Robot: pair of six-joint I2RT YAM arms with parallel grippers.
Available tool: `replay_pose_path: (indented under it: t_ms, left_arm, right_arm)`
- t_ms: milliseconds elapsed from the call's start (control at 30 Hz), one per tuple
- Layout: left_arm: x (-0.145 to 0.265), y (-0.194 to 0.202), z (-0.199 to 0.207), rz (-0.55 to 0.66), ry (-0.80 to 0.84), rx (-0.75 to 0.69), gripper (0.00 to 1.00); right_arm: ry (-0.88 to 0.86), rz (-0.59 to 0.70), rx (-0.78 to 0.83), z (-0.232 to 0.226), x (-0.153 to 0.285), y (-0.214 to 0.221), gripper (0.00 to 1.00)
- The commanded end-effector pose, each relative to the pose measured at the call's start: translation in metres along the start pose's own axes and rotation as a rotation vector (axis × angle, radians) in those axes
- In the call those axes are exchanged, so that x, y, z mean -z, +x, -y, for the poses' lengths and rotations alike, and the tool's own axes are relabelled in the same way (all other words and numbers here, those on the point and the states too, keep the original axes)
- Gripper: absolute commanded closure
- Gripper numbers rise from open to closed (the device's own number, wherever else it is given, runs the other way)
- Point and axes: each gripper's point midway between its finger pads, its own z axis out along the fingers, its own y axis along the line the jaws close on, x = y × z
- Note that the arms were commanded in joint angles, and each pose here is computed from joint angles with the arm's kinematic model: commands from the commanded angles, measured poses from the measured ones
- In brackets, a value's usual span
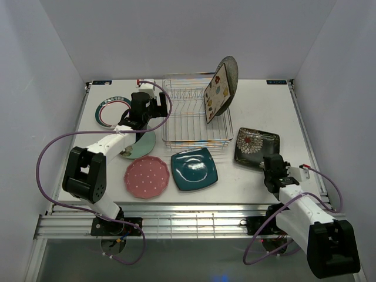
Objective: Load the plates into the dish rack
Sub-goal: Move the plate to the center of the board.
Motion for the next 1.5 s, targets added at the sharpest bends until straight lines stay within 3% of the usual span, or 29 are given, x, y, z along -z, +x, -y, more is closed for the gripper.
replay_pose_path:
  t_ms: [0,367,567,833,1467]
  left_arm:
    - [0.005,-0.022,0.003,0.052,0.017,0.001,0.02]
    - [0.004,-0.022,0.004,0.05,0.021,0.0,0.02]
    - [0.004,-0.021,0.002,0.048,0.016,-0.003,0.02]
    - [0.005,-0.022,0.003,0.05,0.019,-0.002,0.02]
    - [0.006,-0.023,0.004,0.053,0.023,-0.004,0.02]
  right_arm:
    - [0.053,0.039,0.033,0.0,-0.004,-0.015,0.73]
    - [0.072,0.014,0.105,-0.033,-0.021,-0.029,0.75]
    - [0.063,0.006,0.097,-0.037,-0.02,-0.03,0.64]
    - [0.034,0.04,0.093,-0.034,-0.014,-0.038,0.59]
    - [-0.145,-0.143,0.082,-0.038,-0.001,0.002,0.47]
